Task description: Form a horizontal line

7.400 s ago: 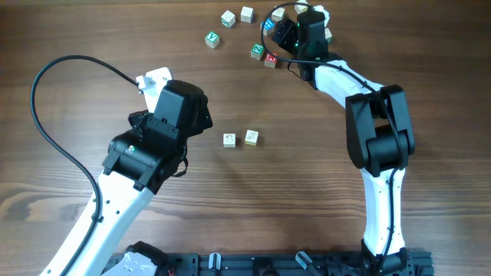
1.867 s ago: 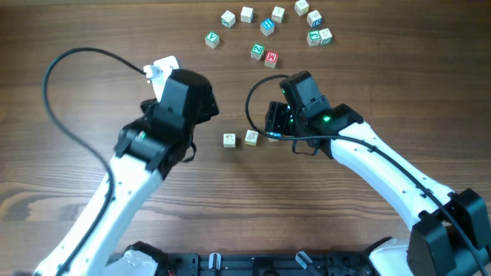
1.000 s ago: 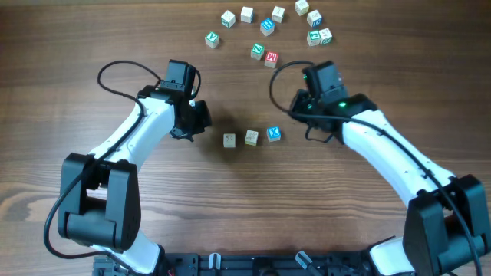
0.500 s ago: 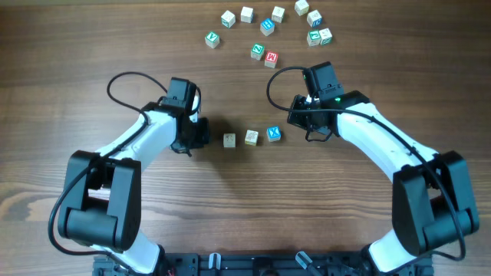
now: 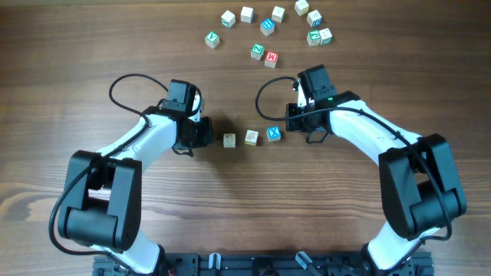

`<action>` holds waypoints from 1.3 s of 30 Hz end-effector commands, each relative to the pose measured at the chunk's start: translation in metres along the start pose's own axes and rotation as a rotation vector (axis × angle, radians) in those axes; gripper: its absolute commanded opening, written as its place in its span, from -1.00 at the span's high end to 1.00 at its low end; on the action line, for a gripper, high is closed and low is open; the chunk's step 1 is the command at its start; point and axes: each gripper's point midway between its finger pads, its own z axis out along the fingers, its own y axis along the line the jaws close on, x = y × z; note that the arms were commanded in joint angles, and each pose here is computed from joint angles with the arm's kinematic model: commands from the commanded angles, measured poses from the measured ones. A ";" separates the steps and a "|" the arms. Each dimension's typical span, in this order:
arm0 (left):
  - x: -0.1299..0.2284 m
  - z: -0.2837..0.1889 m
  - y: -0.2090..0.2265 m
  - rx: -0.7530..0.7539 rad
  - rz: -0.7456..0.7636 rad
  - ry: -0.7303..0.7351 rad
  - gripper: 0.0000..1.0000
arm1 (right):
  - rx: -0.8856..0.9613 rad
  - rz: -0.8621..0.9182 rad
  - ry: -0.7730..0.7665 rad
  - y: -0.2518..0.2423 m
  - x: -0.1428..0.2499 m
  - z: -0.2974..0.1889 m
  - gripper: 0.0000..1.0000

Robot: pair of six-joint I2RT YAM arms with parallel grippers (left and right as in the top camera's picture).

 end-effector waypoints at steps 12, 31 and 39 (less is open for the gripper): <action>0.003 0.005 -0.002 0.019 -0.004 0.007 0.92 | -0.129 -0.199 0.062 0.016 0.022 0.011 0.91; 0.002 0.005 -0.006 0.044 -0.002 0.004 0.88 | -0.347 -0.192 0.104 0.048 0.039 0.007 0.91; 0.000 0.005 -0.007 0.046 0.000 -0.001 0.85 | -0.369 -0.188 0.111 0.051 0.041 0.005 0.92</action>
